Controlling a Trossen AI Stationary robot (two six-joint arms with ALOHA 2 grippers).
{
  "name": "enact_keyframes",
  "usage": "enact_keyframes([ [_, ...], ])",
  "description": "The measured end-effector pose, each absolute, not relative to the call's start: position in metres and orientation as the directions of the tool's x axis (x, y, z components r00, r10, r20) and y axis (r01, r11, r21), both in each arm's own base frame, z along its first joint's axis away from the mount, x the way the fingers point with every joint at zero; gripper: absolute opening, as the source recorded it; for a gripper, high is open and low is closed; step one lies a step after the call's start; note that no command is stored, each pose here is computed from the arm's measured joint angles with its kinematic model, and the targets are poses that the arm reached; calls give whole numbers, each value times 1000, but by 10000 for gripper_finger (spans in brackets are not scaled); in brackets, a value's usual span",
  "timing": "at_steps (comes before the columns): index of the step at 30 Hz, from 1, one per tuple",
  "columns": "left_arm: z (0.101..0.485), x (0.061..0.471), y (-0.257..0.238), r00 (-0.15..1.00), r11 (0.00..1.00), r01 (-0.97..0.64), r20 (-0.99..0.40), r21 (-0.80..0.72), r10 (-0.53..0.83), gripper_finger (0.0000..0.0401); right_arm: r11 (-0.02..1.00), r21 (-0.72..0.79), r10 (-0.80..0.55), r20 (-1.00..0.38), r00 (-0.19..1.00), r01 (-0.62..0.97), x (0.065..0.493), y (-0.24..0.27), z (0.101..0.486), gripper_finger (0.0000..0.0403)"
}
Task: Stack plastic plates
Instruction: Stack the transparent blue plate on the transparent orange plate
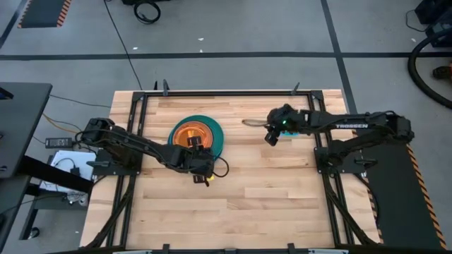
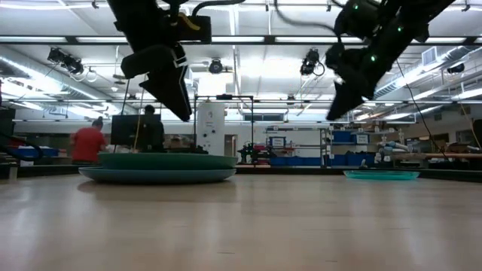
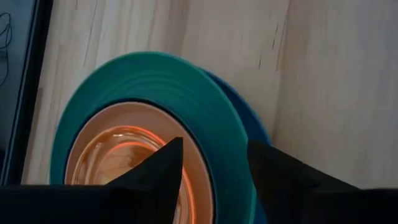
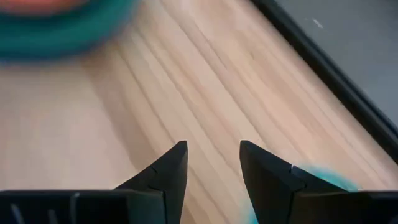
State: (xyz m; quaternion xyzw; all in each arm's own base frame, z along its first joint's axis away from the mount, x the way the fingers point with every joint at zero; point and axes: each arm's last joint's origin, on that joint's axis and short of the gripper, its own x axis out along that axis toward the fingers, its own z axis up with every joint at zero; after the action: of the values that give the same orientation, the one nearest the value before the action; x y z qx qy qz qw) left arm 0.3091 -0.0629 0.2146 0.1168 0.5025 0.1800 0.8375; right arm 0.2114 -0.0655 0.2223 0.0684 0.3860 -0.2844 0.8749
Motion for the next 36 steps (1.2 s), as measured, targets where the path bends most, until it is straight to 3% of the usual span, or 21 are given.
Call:
enact_keyframes([
  [4,214,308,-62,423,906,-156,-803,393,421,187,775,-232,-511,-777,368,588,211,-58,203,158],
  [14,212,301,-62,356,898,-112,-826,426,436,188,778,-347,-451,-889,81,524,209,-50,164,147],
  [23,208,284,-59,208,881,-108,-856,461,473,188,789,-378,-414,-910,-36,484,210,-55,145,117],
  [36,209,286,-60,225,880,-43,-854,473,469,188,779,-403,-392,-911,-128,480,202,-74,127,74],
])
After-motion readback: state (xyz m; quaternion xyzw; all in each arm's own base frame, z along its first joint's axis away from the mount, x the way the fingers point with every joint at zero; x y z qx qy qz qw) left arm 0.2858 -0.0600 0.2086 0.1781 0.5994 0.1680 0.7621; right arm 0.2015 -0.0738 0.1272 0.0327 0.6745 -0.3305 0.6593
